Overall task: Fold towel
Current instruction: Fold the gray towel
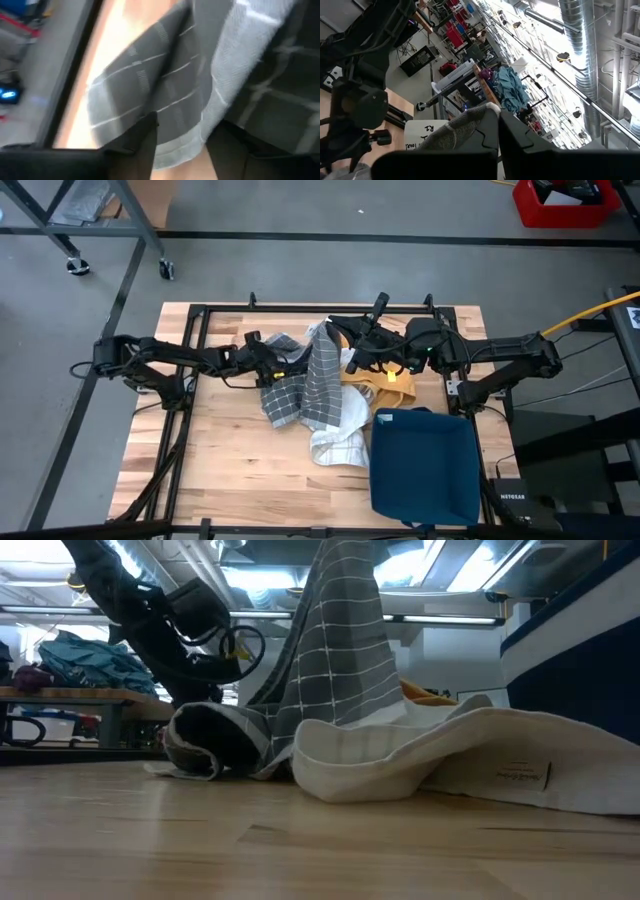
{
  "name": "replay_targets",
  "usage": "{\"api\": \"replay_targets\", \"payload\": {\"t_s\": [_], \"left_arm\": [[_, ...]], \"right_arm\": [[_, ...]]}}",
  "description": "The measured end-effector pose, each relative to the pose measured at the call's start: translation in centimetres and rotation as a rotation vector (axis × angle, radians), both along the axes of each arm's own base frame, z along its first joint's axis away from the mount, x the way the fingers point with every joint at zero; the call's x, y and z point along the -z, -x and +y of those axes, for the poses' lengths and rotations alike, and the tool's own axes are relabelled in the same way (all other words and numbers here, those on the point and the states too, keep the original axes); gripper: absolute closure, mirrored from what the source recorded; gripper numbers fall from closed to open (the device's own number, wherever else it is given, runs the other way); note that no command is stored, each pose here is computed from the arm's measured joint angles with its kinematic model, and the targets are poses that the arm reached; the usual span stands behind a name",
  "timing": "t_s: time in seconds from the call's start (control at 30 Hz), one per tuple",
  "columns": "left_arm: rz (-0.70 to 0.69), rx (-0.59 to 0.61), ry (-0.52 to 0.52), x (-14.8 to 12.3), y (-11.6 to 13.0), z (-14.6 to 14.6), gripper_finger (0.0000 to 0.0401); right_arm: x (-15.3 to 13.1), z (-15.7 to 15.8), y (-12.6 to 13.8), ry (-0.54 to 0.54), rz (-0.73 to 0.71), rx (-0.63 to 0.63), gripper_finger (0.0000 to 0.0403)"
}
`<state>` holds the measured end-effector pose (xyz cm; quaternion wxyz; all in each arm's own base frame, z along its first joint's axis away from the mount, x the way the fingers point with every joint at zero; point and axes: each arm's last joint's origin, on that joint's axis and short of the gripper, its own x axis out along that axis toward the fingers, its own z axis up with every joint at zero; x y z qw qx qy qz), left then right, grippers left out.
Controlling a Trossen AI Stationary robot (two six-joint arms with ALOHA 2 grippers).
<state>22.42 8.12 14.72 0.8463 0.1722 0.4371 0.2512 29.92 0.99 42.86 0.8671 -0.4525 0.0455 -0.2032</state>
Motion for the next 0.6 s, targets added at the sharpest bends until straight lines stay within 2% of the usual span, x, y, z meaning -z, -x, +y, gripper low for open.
{"api": "replay_targets", "payload": {"t_s": [0.2, 0.37, 0.47, 0.6], "left_arm": [[-0.041, -0.024, -0.029, -1.0, 0.2, -0.1, 0.0384], [-0.136, -0.043, -0.052, -2.9, 0.8, -0.4, 0.0396], [-0.218, -0.047, -0.081, -4.8, 1.5, -0.6, 0.0398], [-0.329, -0.059, -0.146, -7.5, 3.0, -0.8, 0.0399]], "right_arm": [[-0.1, 0.0, 0.0, -0.003, -0.015, 0.014, 0.0402], [-0.6, -0.2, 0.2, -0.016, -0.070, 0.067, 0.0402], [-1.5, -0.3, 0.4, -0.025, -0.096, 0.116, 0.0402], [-3.0, -0.4, 0.8, -0.034, -0.159, 0.122, 0.0402]]}}
